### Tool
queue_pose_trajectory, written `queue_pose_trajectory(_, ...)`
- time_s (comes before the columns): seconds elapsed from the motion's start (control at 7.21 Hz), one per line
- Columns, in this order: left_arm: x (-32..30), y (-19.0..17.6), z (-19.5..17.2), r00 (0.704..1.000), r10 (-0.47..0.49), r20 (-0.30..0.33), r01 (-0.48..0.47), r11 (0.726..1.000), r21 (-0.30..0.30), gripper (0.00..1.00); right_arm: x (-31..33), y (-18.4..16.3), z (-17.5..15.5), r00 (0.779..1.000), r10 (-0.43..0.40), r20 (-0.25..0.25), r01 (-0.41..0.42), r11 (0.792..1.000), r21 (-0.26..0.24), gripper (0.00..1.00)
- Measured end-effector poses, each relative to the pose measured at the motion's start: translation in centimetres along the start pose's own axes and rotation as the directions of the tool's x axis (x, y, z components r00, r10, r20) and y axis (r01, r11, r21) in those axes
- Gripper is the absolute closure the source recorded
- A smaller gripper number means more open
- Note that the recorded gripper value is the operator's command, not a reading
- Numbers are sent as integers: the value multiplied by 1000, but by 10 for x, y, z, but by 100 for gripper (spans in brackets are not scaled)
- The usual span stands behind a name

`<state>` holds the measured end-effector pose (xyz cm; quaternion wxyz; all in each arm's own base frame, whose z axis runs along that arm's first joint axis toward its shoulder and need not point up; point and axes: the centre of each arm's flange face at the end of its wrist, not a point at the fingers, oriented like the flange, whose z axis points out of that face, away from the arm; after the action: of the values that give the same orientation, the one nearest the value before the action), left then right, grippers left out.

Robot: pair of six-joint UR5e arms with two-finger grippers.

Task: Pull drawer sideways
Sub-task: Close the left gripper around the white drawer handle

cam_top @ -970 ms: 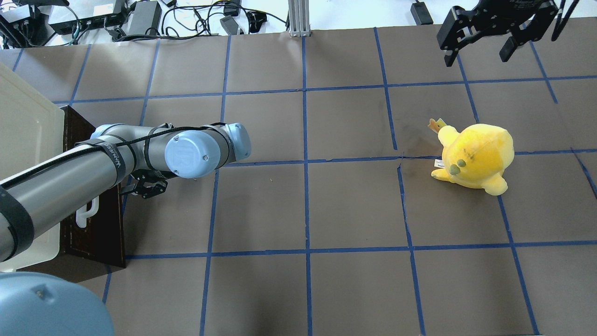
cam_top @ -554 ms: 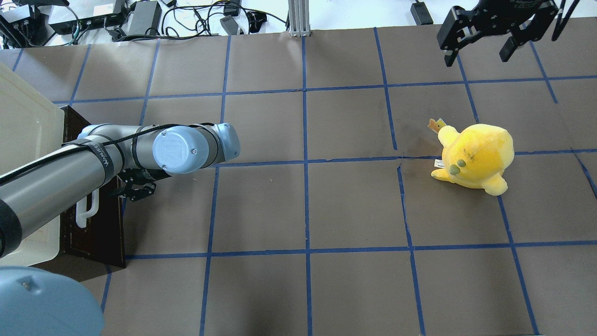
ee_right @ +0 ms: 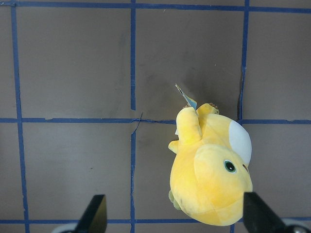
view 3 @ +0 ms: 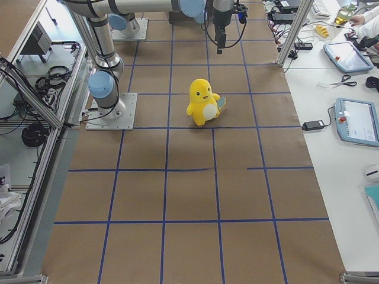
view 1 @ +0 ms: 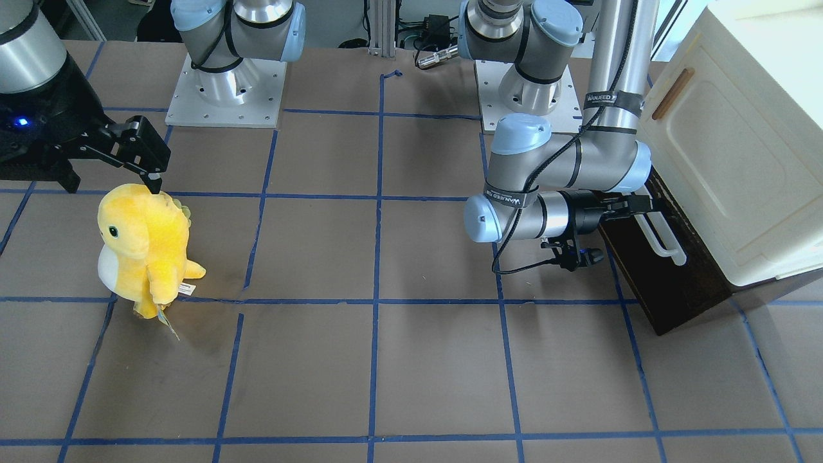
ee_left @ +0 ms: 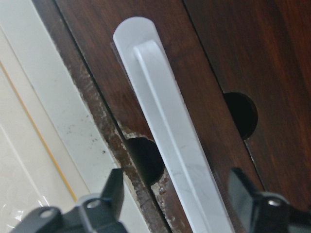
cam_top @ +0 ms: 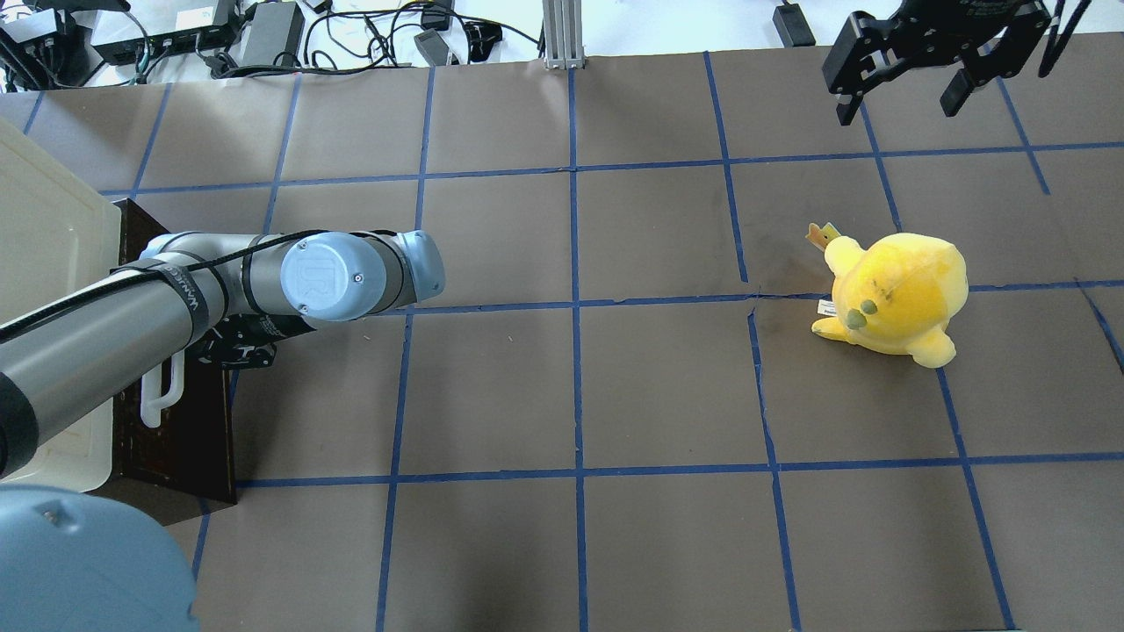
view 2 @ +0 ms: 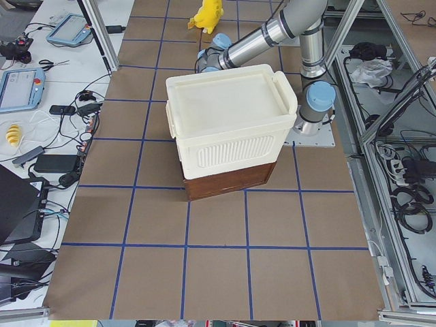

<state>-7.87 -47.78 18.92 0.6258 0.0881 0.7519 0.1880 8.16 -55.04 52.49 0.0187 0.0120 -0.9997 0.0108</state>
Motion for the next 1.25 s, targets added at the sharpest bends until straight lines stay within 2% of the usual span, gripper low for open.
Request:
queue_pose_trajectory(0.28, 4, -3, -1, 1000, 4, 3, -4, 1000, 1, 84, 0, 0, 0, 1000, 0, 0, 0, 1000, 0, 0)
queue_pose_trajectory(0.42, 5, -3, -1, 1000, 6, 4, -6, 1000, 1, 92, 0, 0, 0, 1000, 0, 0, 0, 1000, 0, 0)
queue_pose_trajectory(0.69, 7, -4, -4, 1000, 6, 5, -6, 1000, 5, 96, 0, 0, 0, 1000, 0, 0, 0, 1000, 0, 0)
queue_pose_trajectory(1.25, 12, 2, -35, 1000, -3, 16, 2, 998, 60, 96, 0, 0, 0, 1000, 0, 0, 0, 1000, 0, 0)
